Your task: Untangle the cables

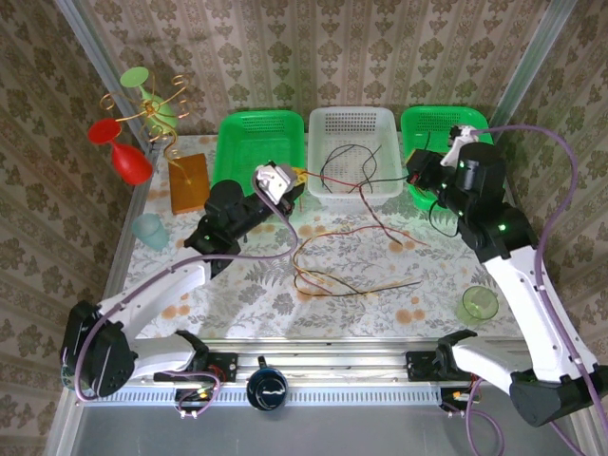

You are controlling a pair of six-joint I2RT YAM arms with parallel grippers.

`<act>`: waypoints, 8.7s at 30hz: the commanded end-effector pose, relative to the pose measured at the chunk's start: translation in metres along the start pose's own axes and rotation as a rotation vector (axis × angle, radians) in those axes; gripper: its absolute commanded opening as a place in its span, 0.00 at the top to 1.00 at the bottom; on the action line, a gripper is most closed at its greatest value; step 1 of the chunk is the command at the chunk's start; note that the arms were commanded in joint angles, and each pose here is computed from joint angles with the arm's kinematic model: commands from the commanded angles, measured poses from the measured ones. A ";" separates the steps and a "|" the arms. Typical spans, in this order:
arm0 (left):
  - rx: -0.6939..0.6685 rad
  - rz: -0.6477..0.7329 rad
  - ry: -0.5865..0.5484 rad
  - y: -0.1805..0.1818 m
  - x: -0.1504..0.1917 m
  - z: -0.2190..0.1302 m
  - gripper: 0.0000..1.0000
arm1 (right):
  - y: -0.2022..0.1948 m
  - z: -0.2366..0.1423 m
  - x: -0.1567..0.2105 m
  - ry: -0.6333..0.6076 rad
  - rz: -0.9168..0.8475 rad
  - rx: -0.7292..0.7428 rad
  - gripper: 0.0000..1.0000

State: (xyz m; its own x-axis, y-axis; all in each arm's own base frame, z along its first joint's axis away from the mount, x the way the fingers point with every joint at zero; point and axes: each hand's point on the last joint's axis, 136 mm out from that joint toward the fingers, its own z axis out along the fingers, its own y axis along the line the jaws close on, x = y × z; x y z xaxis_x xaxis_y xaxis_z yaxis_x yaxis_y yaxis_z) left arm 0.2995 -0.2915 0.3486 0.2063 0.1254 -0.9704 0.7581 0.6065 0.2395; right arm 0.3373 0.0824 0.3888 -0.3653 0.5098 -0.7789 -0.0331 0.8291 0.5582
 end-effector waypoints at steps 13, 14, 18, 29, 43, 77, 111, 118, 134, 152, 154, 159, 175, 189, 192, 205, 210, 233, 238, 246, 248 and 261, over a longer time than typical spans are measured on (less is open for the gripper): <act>-0.570 -0.076 0.235 0.099 0.034 -0.100 1.00 | -0.097 -0.081 -0.055 -0.400 -0.132 0.501 1.00; -0.610 -0.101 0.231 0.106 0.037 -0.109 1.00 | -0.103 -0.088 -0.057 -0.424 -0.127 0.532 1.00; -0.758 -0.184 0.226 0.127 0.046 -0.145 1.00 | -0.121 -0.115 -0.062 -0.517 -0.095 0.630 1.00; -0.940 -0.290 0.215 0.149 0.058 -0.191 1.00 | -0.154 -0.171 -0.064 -0.706 0.025 0.812 1.00; -0.698 -0.401 0.143 0.128 0.048 -0.144 1.00 | -0.110 -0.132 -0.097 -0.698 -0.014 0.568 1.00; -0.513 -0.439 0.163 0.054 0.057 -0.090 1.00 | 0.056 0.165 -0.154 -0.515 -0.085 -0.177 1.00; -0.500 -0.451 0.165 0.042 0.053 -0.091 1.00 | -0.051 0.301 0.108 0.479 -0.188 0.201 0.13; -0.482 -0.450 0.168 0.038 0.052 -0.086 1.00 | -0.030 0.248 0.041 0.373 -0.239 0.228 0.00; -0.450 -0.452 0.182 0.030 0.057 -0.071 1.00 | -0.131 0.188 0.090 0.582 -0.107 0.419 0.00; -0.455 -0.447 0.189 0.028 0.058 -0.071 1.00 | -0.144 0.209 0.120 0.635 -0.106 0.368 0.21; -0.457 -0.447 0.192 0.028 0.058 -0.071 1.00 | -0.146 0.211 0.121 0.639 -0.108 0.372 0.18; -0.462 -0.445 0.190 0.029 0.058 -0.073 1.00 | -0.145 0.215 0.123 0.645 -0.101 0.360 0.15; -0.463 -0.444 0.191 0.028 0.059 -0.072 1.00 | -0.138 0.224 0.132 0.669 -0.067 0.314 0.24; -0.465 -0.441 0.190 0.028 0.059 -0.072 1.00 | -0.141 0.216 0.113 0.581 -0.102 0.360 0.13; -0.464 -0.442 0.189 0.028 0.059 -0.072 1.00 | -0.142 0.218 0.115 0.586 -0.102 0.361 0.12; -0.471 -0.438 0.188 0.029 0.058 -0.076 1.00 | -0.129 0.231 0.129 0.635 -0.058 0.279 0.15; -0.470 -0.437 0.189 0.028 0.058 -0.076 1.00 | -0.131 0.239 0.138 0.642 -0.068 0.299 0.15; -0.394 -0.446 0.216 0.020 0.045 -0.051 1.00 | -0.008 0.187 0.098 0.485 -0.348 -0.187 0.24; -0.357 -0.447 0.233 0.019 0.038 -0.034 1.00 | 0.027 0.126 0.098 0.315 -0.528 -0.459 0.25; -0.293 -0.460 0.239 0.014 0.033 -0.012 1.00 | 0.054 0.042 0.136 0.246 -0.740 -0.722 0.11; -0.278 -0.464 0.241 0.012 0.032 -0.008 1.00 | 0.059 0.037 0.154 0.300 -0.768 -0.751 0.11; -0.271 -0.505 0.252 0.009 0.035 -0.015 1.00 | 0.070 0.094 0.190 0.454 -0.659 -0.682 0.71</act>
State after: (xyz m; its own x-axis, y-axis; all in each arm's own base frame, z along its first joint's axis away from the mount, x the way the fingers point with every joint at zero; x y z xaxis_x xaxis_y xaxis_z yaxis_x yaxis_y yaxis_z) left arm 0.3076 -0.2749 0.2988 -0.3237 -0.0186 -0.9460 0.5324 0.8229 -0.1983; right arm 0.3427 0.2571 0.2387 -0.3794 -0.2655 -0.8863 -0.8340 0.5130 0.2033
